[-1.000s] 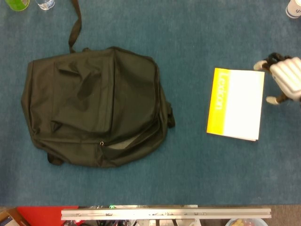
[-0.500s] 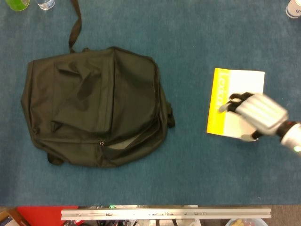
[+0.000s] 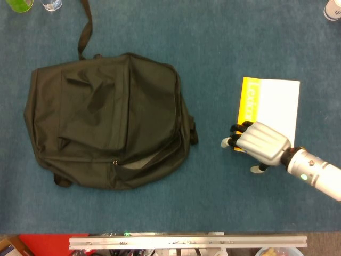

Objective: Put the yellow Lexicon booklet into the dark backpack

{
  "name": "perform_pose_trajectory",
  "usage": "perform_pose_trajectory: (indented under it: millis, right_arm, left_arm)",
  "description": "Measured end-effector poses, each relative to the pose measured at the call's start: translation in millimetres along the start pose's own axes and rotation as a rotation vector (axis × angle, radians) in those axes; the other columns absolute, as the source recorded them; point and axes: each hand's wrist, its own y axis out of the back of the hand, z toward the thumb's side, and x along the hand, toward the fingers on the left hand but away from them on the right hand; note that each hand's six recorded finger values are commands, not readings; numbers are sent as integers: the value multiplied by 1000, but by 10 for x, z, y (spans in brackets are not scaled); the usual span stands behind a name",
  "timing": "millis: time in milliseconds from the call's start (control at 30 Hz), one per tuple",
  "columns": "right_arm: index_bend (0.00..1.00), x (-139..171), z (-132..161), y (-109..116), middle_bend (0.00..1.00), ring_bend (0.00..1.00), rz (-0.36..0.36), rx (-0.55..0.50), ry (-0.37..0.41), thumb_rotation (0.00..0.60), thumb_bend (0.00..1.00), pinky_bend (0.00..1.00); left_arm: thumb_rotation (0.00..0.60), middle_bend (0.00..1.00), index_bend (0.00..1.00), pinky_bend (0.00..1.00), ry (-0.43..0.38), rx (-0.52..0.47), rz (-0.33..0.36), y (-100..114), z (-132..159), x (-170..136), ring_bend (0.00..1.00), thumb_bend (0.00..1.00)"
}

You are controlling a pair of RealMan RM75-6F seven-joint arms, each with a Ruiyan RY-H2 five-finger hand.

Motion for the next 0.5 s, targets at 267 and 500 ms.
perform_pose_trajectory:
  millis: [267, 500]
  right_arm:
    - [278, -100, 34, -38, 411, 188, 5, 17, 4, 600, 48, 273]
    - [278, 6, -50, -70, 423, 189, 26, 41, -18, 600, 48, 273]
  left_arm:
    - [600, 215, 150, 170, 7, -3, 2, 9, -37, -13, 121, 221]
    - [600, 215, 150, 170, 12, -2, 2, -4, -57, -20, 121, 221]
